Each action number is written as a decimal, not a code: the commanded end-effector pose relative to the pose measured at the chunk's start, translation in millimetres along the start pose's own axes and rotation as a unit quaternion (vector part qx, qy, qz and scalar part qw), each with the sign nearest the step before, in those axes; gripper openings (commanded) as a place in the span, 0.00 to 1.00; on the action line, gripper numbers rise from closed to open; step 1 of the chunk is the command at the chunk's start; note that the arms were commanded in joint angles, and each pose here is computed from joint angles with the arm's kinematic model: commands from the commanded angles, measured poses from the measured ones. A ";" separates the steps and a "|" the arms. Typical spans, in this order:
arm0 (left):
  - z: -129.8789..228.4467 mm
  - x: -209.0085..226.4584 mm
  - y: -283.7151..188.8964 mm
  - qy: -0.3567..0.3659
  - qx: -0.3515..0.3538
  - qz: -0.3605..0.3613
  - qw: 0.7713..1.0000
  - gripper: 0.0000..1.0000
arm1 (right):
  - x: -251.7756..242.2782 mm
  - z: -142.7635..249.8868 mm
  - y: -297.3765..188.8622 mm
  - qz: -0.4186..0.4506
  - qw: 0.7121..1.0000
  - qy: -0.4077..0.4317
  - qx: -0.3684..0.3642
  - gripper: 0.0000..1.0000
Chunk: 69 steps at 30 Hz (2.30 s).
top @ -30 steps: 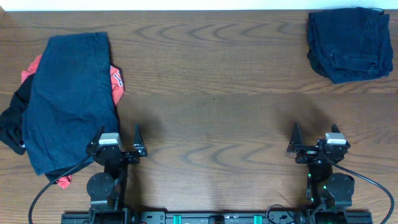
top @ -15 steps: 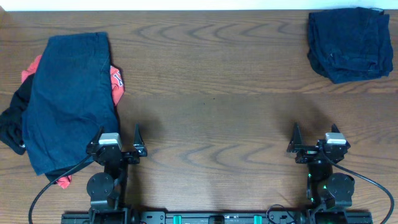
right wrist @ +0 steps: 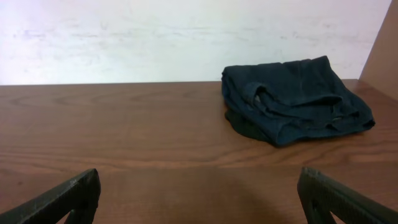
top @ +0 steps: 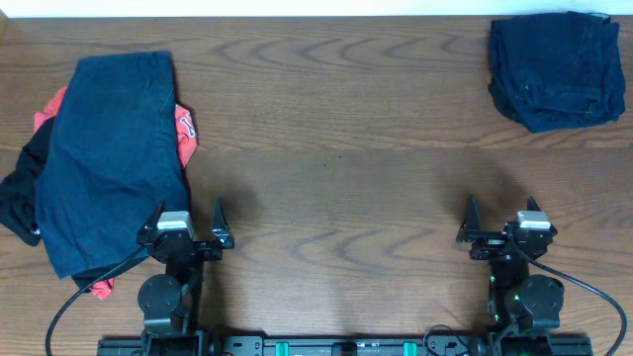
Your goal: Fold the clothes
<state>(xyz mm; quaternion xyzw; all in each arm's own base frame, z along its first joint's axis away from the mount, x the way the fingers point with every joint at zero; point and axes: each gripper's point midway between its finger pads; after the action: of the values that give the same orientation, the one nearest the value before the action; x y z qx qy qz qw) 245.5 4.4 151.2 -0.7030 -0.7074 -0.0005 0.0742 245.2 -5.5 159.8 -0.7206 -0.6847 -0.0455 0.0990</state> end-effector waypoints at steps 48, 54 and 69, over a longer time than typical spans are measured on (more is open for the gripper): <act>18.2 14.2 -0.5 0.007 0.035 -0.042 0.998 0.98 | -2.0 -0.1 -0.1 0.007 1.000 0.005 -0.004 0.99; 18.2 14.0 -0.5 0.007 0.035 -0.042 0.998 0.98 | -1.9 -0.4 -0.1 0.006 1.000 0.005 -0.004 0.99; 18.0 14.1 -0.5 0.007 0.034 -0.042 0.999 0.98 | -0.4 -6.9 -0.2 0.003 1.000 0.006 -0.018 0.99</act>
<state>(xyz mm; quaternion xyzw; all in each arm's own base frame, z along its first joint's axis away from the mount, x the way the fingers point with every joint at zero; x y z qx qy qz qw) 245.0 12.9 151.8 -0.6851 -0.7244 -0.0001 0.0763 245.6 -7.4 166.4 -0.7239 -0.6819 -0.0559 0.0893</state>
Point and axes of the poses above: each gripper's point midway between its finger pads, its own y axis out along the fingers, its own x axis along the line the jaws close on, z = x × y, and after that the axes turned 10 degrees about y, right-handed
